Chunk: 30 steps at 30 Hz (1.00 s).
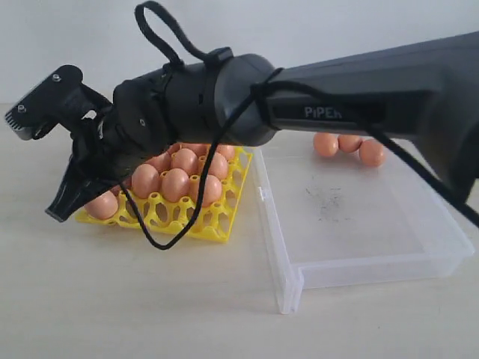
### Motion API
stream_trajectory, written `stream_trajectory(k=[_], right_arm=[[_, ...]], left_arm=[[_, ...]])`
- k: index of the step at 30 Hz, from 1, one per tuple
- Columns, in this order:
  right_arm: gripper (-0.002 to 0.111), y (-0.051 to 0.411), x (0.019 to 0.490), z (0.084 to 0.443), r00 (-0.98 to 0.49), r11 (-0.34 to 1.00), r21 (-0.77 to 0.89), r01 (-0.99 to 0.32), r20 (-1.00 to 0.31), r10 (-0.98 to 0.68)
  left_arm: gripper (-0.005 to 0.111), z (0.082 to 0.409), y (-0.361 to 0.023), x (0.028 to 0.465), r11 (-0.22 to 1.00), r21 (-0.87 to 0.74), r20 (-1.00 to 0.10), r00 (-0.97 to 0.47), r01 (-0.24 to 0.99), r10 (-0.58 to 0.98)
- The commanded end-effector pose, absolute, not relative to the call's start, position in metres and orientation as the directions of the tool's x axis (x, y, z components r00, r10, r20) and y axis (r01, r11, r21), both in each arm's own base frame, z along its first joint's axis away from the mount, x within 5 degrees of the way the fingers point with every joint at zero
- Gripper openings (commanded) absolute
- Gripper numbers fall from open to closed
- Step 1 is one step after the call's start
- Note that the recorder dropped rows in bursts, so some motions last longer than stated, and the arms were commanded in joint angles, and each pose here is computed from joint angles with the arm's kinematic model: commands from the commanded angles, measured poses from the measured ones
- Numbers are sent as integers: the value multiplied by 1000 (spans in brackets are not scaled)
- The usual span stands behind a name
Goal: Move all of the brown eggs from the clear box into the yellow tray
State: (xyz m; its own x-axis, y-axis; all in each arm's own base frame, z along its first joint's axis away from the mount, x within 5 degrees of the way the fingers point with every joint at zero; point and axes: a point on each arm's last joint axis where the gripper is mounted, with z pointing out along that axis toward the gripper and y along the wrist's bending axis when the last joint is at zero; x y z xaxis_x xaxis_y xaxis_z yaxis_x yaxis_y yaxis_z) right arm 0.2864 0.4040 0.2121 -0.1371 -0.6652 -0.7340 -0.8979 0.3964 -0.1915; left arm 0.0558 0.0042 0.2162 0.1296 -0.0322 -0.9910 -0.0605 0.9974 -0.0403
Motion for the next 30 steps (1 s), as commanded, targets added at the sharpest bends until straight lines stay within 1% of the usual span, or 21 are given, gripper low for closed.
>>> stream_trajectory(k=[1, 2, 3, 5, 7, 10, 11, 16, 20, 21, 23, 24, 25, 26, 27, 28, 29, 30], right_arm=[[0, 381, 283, 238, -85, 342, -332, -879, -597, -798], [0, 372, 284, 246, -102, 353, -377, -857, -548, -831], [0, 359, 287, 255, -120, 360, -457, -813, -473, -873], [0, 334, 292, 272, -218, 403, -581, -707, -364, -906], [0, 318, 290, 282, -256, 398, -644, -653, -306, -917], [0, 298, 279, 292, -253, 380, -676, -631, -284, -925], [0, 294, 276, 296, -231, 378, -680, -629, -301, -925], [0, 259, 249, 331, -222, 509, -644, -571, -476, -851], [0, 225, 225, 347, -237, 563, -619, -548, -530, -814], [0, 216, 217, 351, -223, 572, -611, -547, -552, -803], [0, 199, 202, 364, -180, 615, -573, -541, -636, -751], [0, 183, 184, 376, -104, 646, -530, -549, -724, -682], [0, 176, 177, 379, -74, 656, -510, -556, -756, -651], [0, 159, 158, 392, 15, 675, -472, -567, -825, -565], [0, 152, 151, 398, 53, 681, -461, -569, -847, -530], [0, 130, 132, 413, 126, 702, -436, -563, -885, -449], [0, 118, 122, 420, 167, 712, -436, -550, -893, -418], [0, 92, 105, 431, 243, 738, -445, -508, -896, -373]], left_arm=[[4, 218, 4, 55, 997, -42, -990, 139, -58, -33], [4, 218, 4, 55, 997, -42, -990, 139, -58, -33], [4, 218, 4, 55, 997, -42, -990, 139, -58, -33], [4, 218, 4, 55, 997, -42, -990, 139, -58, -33], [4, 218, 4, 55, 997, -42, -990, 139, -58, -33], [4, 218, 4, 55, 997, -42, -990, 139, -58, -33], [4, 218, 4, 55, 997, -42, -990, 139, -58, -33], [4, 218, 4, 55, 997, -42, -990, 139, -58, -33], [4, 218, 4, 55, 997, -42, -990, 139, -58, -33], [4, 218, 4, 55, 997, -42, -990, 139, -58, -33], [4, 218, 4, 55, 997, -42, -990, 139, -58, -33], [4, 218, 4, 55, 997, -42, -990, 139, -58, -33], [4, 218, 4, 55, 997, -42, -990, 139, -58, -33], [4, 218, 4, 55, 997, -42, -990, 139, -58, -33], [4, 218, 4, 55, 997, -42, -990, 139, -58, -33], [4, 218, 4, 55, 997, -42, -990, 139, -58, -33], [4, 218, 4, 55, 997, -42, -990, 139, -58, -33], [4, 218, 4, 55, 997, -42, -990, 139, -58, -33]])
